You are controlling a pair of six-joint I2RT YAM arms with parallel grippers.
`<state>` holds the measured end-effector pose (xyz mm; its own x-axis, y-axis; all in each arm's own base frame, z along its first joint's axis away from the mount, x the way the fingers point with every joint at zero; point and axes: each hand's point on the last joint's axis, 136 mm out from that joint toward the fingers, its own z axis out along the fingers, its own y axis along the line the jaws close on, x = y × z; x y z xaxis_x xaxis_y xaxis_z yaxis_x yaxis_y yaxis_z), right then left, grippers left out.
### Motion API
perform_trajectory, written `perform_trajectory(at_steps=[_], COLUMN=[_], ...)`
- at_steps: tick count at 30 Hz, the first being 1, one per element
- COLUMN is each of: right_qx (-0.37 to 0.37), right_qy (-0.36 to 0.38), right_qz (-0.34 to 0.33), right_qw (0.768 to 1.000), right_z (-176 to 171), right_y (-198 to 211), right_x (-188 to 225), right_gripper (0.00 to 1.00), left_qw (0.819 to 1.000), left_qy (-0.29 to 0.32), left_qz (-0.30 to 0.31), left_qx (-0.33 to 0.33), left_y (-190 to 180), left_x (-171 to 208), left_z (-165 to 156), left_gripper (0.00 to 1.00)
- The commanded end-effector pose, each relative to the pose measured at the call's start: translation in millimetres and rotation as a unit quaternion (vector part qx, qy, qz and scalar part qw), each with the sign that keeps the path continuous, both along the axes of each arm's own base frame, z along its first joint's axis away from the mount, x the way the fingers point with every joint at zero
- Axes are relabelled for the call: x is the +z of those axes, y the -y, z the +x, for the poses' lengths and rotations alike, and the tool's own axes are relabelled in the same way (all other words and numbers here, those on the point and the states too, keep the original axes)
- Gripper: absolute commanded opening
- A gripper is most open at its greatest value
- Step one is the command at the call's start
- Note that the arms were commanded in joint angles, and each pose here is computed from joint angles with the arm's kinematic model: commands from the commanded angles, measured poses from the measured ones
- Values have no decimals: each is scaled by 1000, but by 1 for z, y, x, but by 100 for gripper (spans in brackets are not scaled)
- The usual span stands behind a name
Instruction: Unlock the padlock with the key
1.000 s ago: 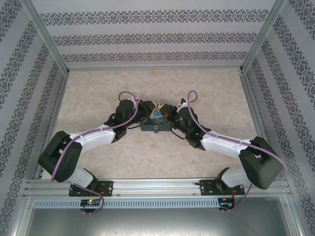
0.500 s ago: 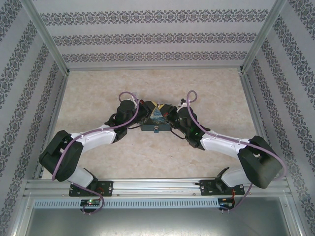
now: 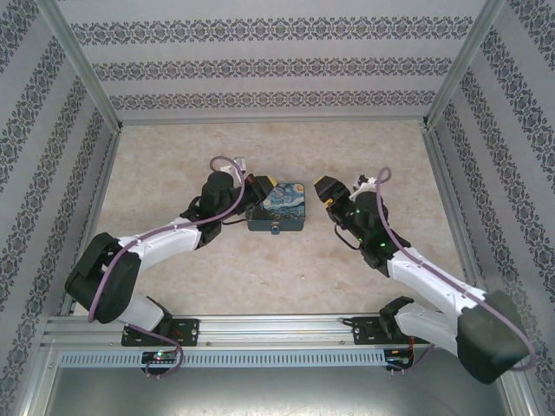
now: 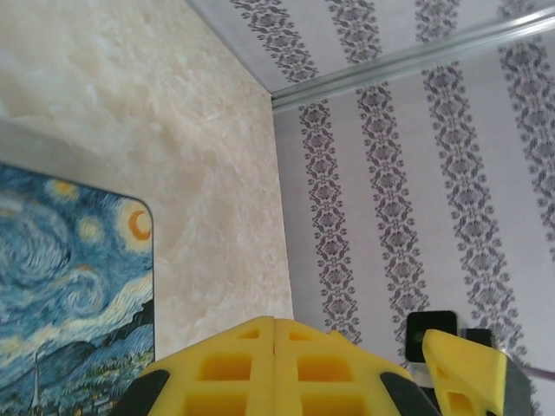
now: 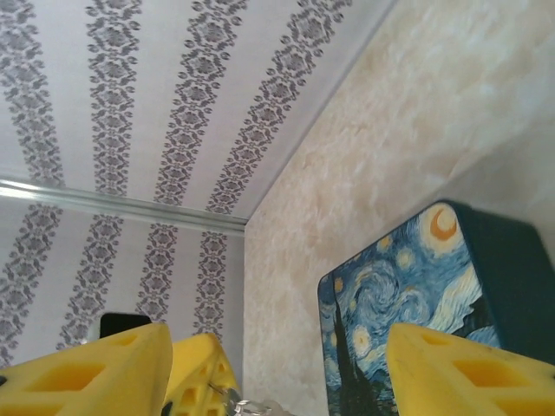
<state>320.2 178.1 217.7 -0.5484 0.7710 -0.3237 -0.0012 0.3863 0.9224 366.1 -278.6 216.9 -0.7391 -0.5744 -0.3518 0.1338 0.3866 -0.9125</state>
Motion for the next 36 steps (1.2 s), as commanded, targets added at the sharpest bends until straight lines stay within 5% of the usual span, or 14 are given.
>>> perform_trajectory(at_steps=[1, 9, 21, 36], right_qx=[58, 156, 166, 164], right_qy=[25, 96, 103, 93], right_qz=[-61, -26, 54, 66], right_qw=[996, 983, 979, 980], right_z=[-9, 0, 15, 15], right_y=[-4, -42, -73, -88], right_x=[5, 39, 27, 11], right_gripper=[65, 61, 51, 39], left_qw=[995, 992, 993, 995], left_qy=[80, 82, 56, 31], left_qz=[27, -11, -64, -83], left_qx=[-58, -95, -82, -56], left_y=[8, 18, 20, 15], left_x=[31, 31, 28, 18], left_z=[-3, 8, 15, 20], left_gripper=[0, 0, 0, 0])
